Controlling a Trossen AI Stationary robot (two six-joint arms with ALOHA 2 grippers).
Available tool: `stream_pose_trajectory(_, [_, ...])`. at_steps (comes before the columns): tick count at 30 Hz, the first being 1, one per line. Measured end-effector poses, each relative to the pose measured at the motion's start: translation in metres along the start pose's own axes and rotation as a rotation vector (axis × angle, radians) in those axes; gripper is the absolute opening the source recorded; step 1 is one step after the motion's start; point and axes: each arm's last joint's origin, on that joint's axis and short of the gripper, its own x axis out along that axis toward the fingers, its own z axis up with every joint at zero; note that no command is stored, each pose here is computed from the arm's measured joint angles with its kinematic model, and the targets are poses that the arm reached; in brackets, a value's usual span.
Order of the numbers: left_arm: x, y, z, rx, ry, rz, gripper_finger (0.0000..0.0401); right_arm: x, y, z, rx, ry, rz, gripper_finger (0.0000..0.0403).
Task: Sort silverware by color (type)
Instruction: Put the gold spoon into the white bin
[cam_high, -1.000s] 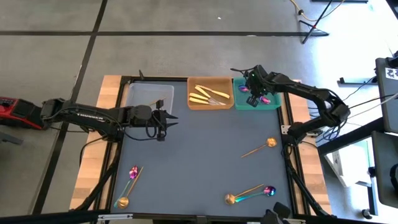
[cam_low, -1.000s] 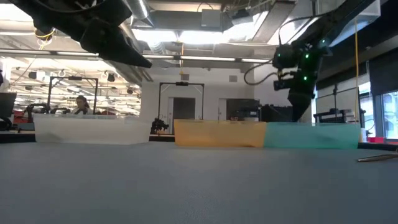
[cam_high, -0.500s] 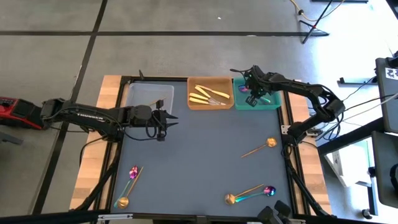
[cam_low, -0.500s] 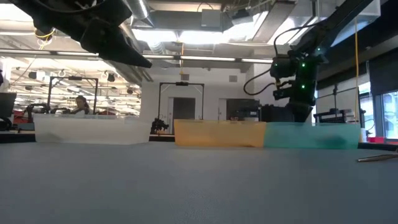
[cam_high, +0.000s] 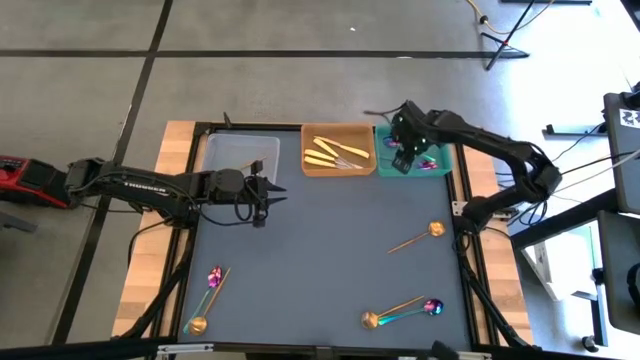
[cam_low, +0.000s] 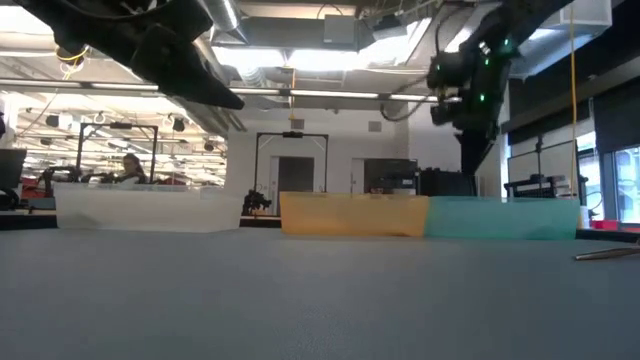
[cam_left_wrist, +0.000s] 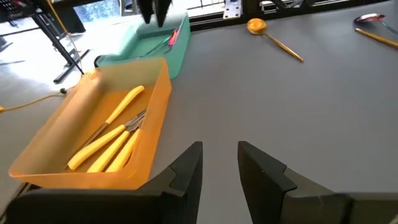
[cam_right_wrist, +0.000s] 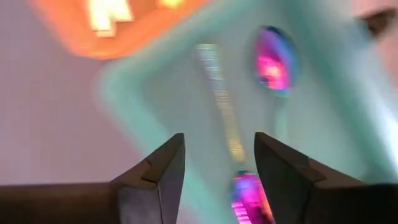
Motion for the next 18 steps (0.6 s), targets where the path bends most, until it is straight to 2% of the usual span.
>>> stream_pose_trajectory(7, [0.001,-0.013,0.0,-0.072,0.006,-0.077,0.0096,-0.032,0.069,-0.01,-0.157,-0.035,0.096,0.0175])
stream_pose_trajectory(14, [0.01,-0.052,0.0,-0.093,-0.023,-0.21,0.0096,-0.05,0.134,-0.032,-0.258,-0.008,0.184,0.0166])
stream_pose_trajectory(18, [0.014,-0.075,-0.003,-0.122,-0.027,-0.248,0.0096,-0.052,0.166,-0.051,-0.305,0.024,0.221,0.0166])
